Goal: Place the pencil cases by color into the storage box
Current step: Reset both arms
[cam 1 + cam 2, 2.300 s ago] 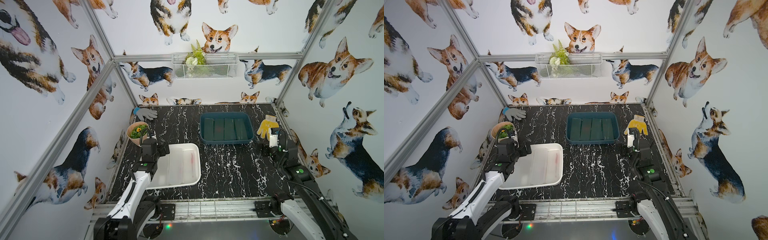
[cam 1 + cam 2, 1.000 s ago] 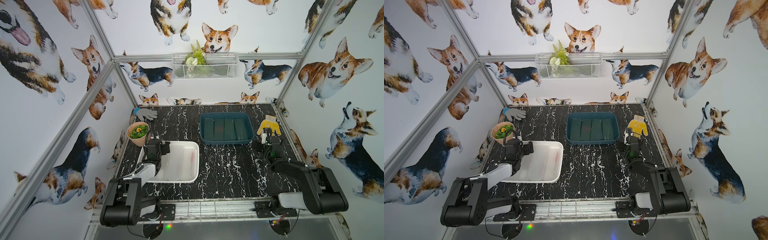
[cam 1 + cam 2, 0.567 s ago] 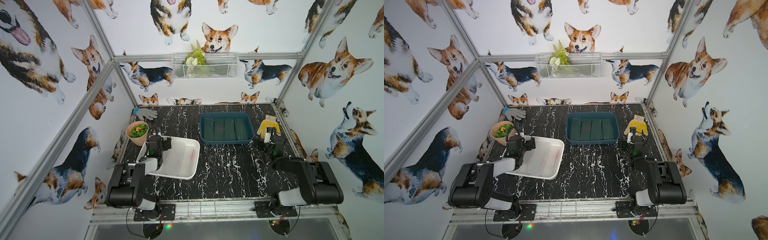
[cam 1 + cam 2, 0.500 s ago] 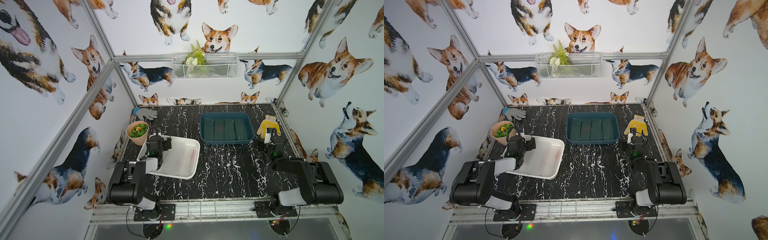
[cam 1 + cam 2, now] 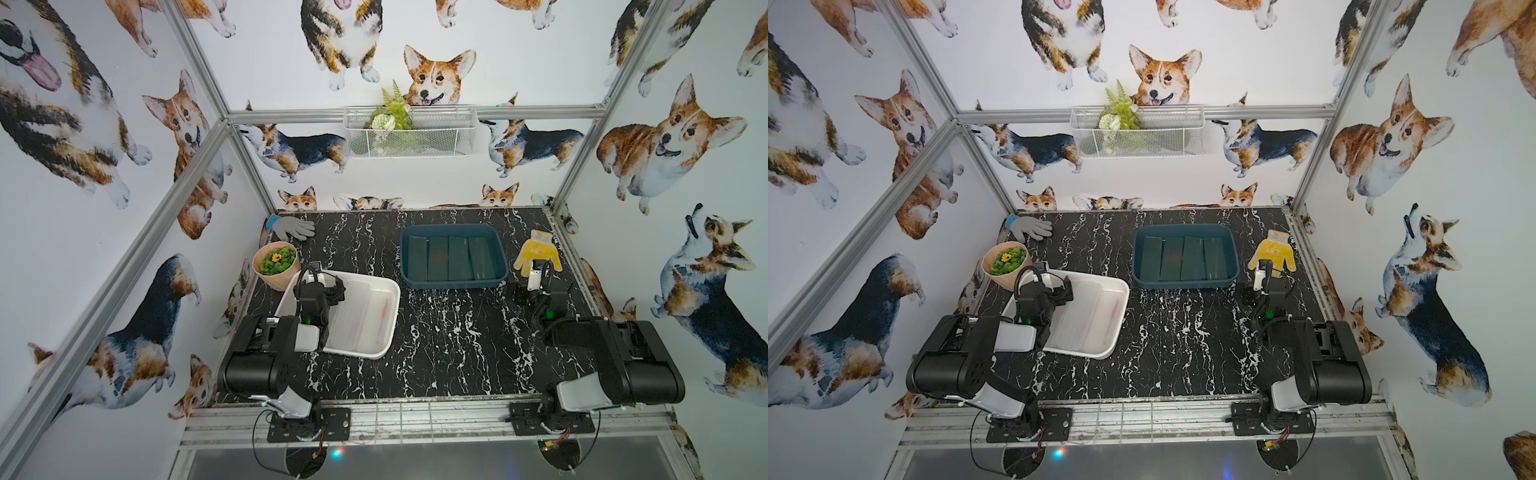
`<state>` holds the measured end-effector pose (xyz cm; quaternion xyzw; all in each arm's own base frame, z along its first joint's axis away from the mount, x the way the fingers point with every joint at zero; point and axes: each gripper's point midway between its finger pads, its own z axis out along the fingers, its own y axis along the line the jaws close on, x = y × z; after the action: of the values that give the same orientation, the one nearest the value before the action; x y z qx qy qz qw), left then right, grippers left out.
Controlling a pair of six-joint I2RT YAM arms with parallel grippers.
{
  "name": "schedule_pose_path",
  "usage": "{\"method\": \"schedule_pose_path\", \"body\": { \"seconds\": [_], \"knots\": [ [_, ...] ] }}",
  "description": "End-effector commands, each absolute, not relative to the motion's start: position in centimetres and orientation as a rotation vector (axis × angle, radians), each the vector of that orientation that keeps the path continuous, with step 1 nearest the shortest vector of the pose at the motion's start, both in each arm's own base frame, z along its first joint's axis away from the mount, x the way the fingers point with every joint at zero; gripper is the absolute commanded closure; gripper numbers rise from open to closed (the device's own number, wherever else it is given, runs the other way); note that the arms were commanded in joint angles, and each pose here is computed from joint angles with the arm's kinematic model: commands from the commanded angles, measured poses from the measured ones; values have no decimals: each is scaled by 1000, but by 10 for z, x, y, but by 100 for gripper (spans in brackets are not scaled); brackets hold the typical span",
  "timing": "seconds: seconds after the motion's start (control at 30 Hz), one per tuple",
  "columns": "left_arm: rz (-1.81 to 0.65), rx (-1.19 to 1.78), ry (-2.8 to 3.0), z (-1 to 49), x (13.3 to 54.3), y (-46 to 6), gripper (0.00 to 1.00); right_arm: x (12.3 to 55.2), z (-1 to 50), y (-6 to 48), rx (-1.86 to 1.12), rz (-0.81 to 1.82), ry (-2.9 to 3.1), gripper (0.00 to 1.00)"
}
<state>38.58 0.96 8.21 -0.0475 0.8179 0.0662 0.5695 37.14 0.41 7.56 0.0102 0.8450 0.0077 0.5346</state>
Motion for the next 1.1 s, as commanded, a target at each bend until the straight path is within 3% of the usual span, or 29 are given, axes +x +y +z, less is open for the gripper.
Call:
{"method": "schedule_pose_path", "body": {
  "seconds": [0.0,1.07],
  "knots": [
    [181,-142,1875,93,390,16,0,376,90,3,43,22,1937,0],
    [188,-104,1917,89,397,9,0,377,89,3,43,21,1945,0]
  ]
}}
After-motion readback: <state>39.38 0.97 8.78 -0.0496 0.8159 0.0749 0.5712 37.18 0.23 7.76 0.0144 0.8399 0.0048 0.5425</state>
